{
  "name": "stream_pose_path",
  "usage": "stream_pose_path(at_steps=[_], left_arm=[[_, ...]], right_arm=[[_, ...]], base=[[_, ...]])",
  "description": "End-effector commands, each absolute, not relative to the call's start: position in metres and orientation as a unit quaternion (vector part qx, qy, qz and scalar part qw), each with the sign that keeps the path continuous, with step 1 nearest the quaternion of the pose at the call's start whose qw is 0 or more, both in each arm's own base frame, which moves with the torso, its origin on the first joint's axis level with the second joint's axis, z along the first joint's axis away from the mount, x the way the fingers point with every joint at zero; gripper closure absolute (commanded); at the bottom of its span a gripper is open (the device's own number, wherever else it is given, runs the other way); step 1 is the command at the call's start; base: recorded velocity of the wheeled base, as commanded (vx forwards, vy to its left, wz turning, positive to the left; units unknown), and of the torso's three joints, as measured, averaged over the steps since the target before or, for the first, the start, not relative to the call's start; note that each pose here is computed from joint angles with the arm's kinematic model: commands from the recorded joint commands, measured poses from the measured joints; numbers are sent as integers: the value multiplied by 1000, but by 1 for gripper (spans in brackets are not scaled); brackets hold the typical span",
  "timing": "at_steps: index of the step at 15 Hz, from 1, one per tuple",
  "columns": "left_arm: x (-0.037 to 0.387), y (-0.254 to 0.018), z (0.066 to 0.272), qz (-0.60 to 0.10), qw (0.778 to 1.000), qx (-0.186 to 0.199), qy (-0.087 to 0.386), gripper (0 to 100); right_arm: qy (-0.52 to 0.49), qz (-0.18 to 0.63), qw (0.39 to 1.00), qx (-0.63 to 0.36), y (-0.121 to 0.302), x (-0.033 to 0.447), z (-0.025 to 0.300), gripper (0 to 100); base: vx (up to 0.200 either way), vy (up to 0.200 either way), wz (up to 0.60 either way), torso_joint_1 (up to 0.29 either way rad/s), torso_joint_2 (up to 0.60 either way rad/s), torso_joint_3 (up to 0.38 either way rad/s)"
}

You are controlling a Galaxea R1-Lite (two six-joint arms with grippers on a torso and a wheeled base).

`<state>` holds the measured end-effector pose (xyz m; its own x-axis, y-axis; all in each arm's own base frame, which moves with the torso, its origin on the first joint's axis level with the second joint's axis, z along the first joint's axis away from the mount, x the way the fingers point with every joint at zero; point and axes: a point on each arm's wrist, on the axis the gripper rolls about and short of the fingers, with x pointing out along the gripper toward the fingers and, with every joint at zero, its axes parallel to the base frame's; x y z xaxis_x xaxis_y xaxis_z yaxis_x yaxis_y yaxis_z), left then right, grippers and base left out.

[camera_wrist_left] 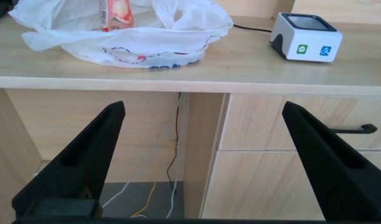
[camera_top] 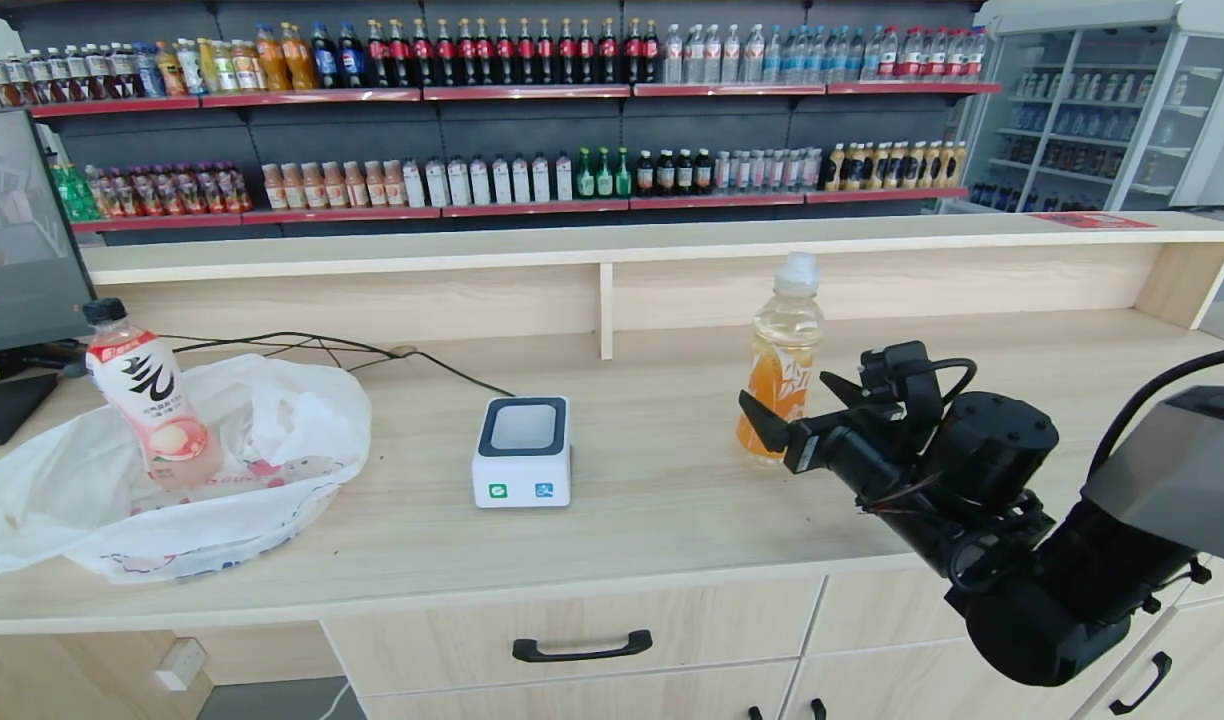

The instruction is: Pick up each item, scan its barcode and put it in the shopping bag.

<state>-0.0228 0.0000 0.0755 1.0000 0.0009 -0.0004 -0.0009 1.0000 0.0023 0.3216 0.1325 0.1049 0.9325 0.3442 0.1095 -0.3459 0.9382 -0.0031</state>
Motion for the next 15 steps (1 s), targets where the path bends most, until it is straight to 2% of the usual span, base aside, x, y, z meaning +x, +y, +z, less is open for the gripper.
stream_pose_path(at_steps=[1, 8, 15], left_arm=[[-23, 0, 75, 1, 1000, 1, 0, 0], [-23, 0, 75, 1, 1000, 1, 0, 0], [-23, 0, 75, 1, 1000, -2, 0, 0]], right_arm=[[-52, 178, 983, 8, 137, 327, 99, 0], [-50, 172, 984, 8, 136, 336, 93, 0], [-81, 162, 983, 14, 142, 372, 85, 0]], base=[[0, 0, 0, 0, 0, 0], [0, 0, 0, 0, 0, 0], [0, 0, 0, 0, 0, 0]])
